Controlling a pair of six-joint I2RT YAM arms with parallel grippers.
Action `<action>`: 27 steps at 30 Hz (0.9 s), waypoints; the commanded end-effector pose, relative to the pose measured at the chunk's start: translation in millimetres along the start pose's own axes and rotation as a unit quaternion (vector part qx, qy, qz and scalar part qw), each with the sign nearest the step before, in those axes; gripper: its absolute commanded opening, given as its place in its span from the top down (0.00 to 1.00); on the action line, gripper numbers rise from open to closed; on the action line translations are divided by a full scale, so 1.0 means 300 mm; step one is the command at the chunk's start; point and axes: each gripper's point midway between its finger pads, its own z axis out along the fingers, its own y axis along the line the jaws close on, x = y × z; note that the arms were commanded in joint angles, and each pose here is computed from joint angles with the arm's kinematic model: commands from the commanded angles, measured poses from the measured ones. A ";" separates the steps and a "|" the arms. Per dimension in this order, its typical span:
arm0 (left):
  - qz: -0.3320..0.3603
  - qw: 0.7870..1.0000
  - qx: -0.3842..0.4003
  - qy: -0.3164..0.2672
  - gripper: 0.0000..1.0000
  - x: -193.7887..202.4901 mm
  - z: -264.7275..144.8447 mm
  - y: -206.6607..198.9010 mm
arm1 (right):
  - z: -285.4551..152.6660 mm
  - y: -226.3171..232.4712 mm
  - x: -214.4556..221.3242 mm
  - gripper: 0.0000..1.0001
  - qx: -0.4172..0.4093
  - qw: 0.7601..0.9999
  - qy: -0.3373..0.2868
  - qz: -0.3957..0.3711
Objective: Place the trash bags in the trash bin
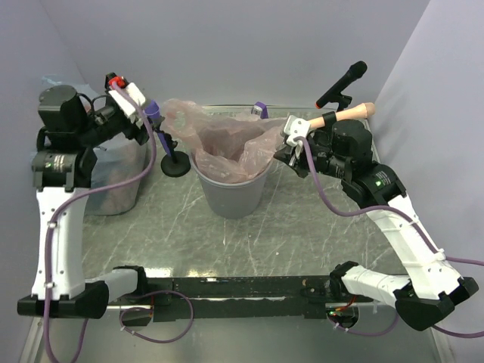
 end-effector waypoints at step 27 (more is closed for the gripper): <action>0.330 0.864 0.364 0.108 0.53 0.352 0.161 -0.422 | -0.044 -0.006 -0.061 1.00 0.016 0.999 -0.031 0.012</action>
